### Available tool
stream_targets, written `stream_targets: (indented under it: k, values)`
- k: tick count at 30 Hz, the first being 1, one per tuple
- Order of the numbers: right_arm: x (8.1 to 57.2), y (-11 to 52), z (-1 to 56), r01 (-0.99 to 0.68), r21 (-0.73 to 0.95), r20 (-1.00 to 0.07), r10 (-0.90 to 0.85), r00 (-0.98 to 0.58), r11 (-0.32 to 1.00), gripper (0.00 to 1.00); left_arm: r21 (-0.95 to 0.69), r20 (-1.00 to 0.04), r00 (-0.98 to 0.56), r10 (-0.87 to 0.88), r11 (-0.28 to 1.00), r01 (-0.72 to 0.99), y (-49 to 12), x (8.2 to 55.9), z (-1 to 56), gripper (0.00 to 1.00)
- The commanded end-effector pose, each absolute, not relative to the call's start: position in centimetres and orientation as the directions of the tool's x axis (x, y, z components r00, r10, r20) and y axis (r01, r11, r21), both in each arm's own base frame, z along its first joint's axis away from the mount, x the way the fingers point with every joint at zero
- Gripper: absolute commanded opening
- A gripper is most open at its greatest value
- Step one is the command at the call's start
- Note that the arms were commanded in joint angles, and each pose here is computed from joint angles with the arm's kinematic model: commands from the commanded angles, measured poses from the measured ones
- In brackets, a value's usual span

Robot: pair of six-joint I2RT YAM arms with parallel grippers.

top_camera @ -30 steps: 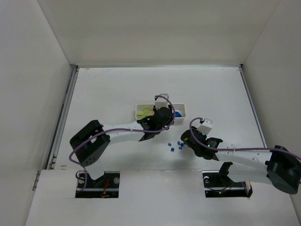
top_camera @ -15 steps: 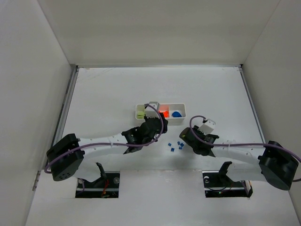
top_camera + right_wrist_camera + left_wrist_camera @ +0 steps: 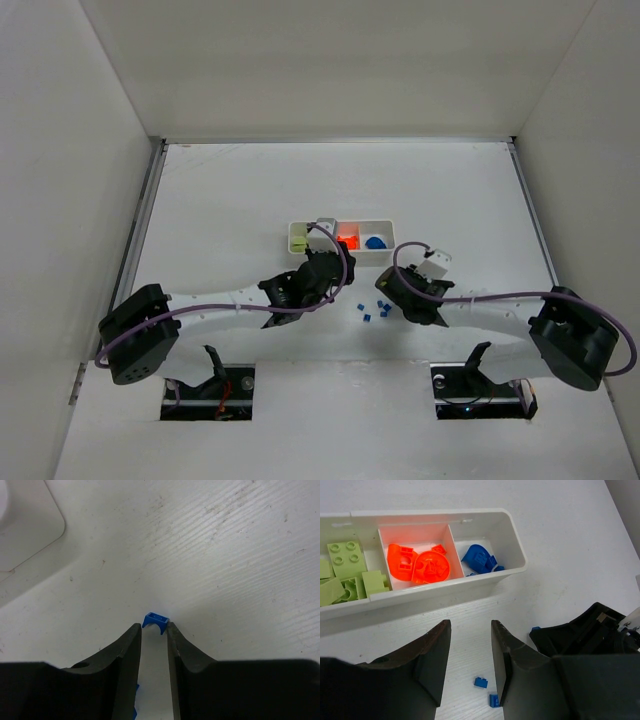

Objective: Sort the legos into containers by color

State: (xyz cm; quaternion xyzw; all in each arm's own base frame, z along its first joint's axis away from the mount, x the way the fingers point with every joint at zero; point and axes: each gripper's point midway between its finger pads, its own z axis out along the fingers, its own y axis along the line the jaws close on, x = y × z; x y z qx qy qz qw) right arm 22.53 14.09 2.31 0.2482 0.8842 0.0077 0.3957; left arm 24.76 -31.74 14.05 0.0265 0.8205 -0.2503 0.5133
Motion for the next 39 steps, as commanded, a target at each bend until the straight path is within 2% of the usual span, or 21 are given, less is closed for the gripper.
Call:
stream_targets:
  k: [1,3,7,10,22,26,31,35,39]
  values:
    - [24.0,15.2,3.7,0.427,0.264,-0.706,0.475,-0.525,0.865,0.31,-0.399,-0.865,-0.44,-0.242,0.863,0.311,-32.0,24.9,15.1,0.35]
    - [24.2,15.2,3.7,0.422,0.253,-0.715,0.462,-0.524,0.871,0.33,-0.395,-0.865,-0.442,-0.236,0.864,0.312,-32.1,24.9,14.9,0.35]
    - [24.5,15.2,3.9,0.414,0.232,-0.731,0.439,-0.522,0.88,0.47,-0.392,-0.866,-0.444,-0.233,0.866,0.311,-32.1,24.9,14.8,0.35]
    - [24.8,15.1,3.9,0.42,0.227,-0.732,0.439,-0.522,0.879,0.47,-0.391,-0.866,-0.444,-0.231,0.866,0.311,-32.1,24.9,14.7,0.35]
    - [25.1,14.8,3.7,0.45,0.227,-0.74,0.454,-0.497,0.863,0.19,-0.4,-0.865,-0.436,-0.247,0.865,0.304,-31.5,25.1,15.0,0.34]
    - [24.7,15.3,5.7,0.411,0.264,-0.752,0.453,-0.478,0.872,0.17,-0.4,-0.865,-0.44,-0.242,0.862,0.311,-31.8,25.0,15.0,0.34]
    - [24.3,16.7,11.1,0.319,0.33,-0.772,0.448,-0.45,0.889,0.17,-0.389,-0.868,-0.442,-0.226,0.863,0.322,-32.3,24.5,15.0,0.36]
    - [25.9,18.8,15.4,0.212,0.355,-0.804,0.413,-0.428,0.91,0.18,-0.374,-0.868,-0.451,-0.208,0.871,0.319,-32.4,23.7,14.6,0.36]
    - [29.4,20.0,17.3,0.164,0.387,-0.815,0.42,-0.399,0.907,0.18,-0.351,-0.867,-0.465,-0.177,0.88,0.319,-32.5,21.9,13.7,0.37]
